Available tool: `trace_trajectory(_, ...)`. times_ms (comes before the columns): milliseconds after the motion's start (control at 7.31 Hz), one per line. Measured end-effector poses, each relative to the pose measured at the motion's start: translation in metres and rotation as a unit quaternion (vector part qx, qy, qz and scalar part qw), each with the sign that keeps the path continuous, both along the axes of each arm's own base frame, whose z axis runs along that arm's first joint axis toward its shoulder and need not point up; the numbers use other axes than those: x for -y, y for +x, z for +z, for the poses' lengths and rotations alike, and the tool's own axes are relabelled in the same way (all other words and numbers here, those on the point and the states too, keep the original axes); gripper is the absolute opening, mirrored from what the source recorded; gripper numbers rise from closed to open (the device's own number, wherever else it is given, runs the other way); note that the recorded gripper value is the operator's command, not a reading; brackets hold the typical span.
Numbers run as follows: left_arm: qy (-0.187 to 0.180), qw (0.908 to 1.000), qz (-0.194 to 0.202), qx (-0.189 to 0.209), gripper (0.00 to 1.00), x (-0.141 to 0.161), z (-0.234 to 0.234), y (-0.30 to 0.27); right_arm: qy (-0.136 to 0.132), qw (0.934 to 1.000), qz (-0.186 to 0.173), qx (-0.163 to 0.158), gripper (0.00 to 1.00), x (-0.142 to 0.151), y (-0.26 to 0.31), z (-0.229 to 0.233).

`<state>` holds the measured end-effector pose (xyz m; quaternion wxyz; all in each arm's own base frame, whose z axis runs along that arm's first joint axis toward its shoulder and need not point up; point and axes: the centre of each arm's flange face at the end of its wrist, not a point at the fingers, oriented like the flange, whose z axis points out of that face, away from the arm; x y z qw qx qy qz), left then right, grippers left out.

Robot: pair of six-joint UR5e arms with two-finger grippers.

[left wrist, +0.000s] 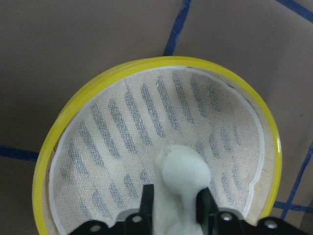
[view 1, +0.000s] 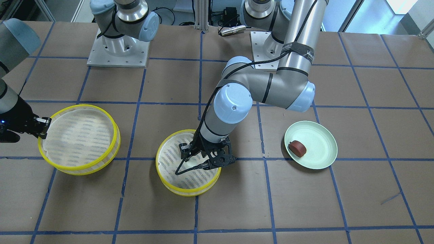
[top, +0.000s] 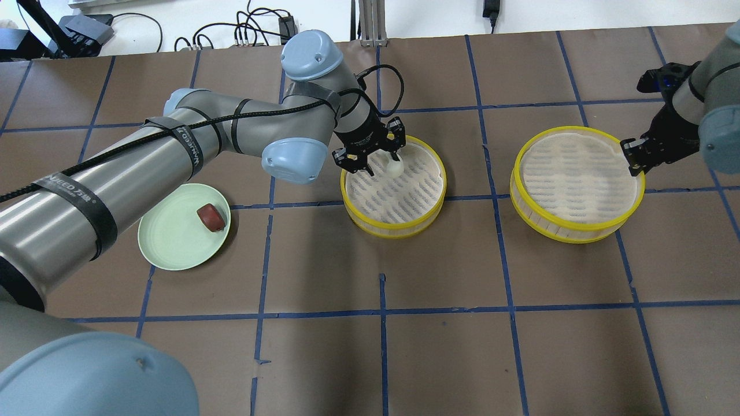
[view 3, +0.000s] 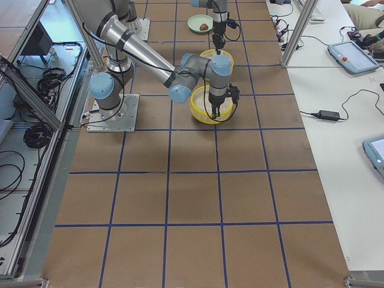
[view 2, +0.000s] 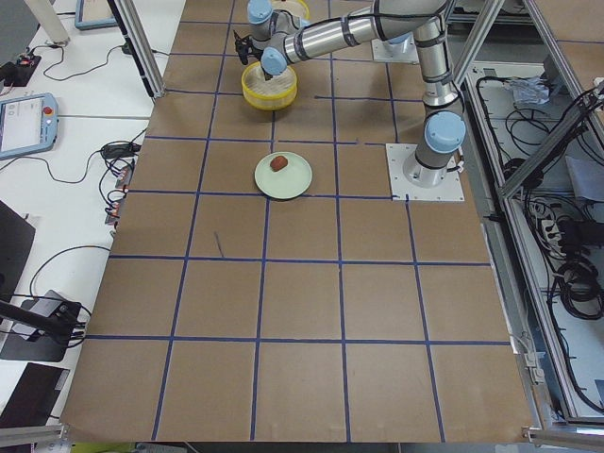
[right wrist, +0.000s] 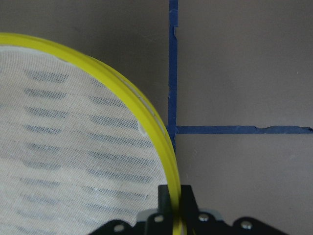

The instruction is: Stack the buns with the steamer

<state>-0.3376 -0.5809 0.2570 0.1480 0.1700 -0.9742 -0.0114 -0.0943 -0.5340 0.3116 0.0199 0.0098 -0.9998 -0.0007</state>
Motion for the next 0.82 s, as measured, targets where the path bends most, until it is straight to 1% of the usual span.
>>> trace_trajectory(274,-0.001,1.0000,-0.002,0.000,0.86,0.000,0.001,0.000,0.001,1.0000,-0.003,0.005,0.07,-0.004,0.006,0.023)
trace_trajectory(547,0.000,1.0000,-0.004,0.000,0.88,-0.002,0.002,-0.001,-0.001,1.0000,-0.005,0.006,0.07,-0.005,0.009,0.029)
trace_trajectory(821,-0.010,0.9999,-0.010,-0.001,0.94,-0.005,0.018,0.001,-0.007,0.9999,-0.014,0.006,0.07,-0.004,0.022,0.039)
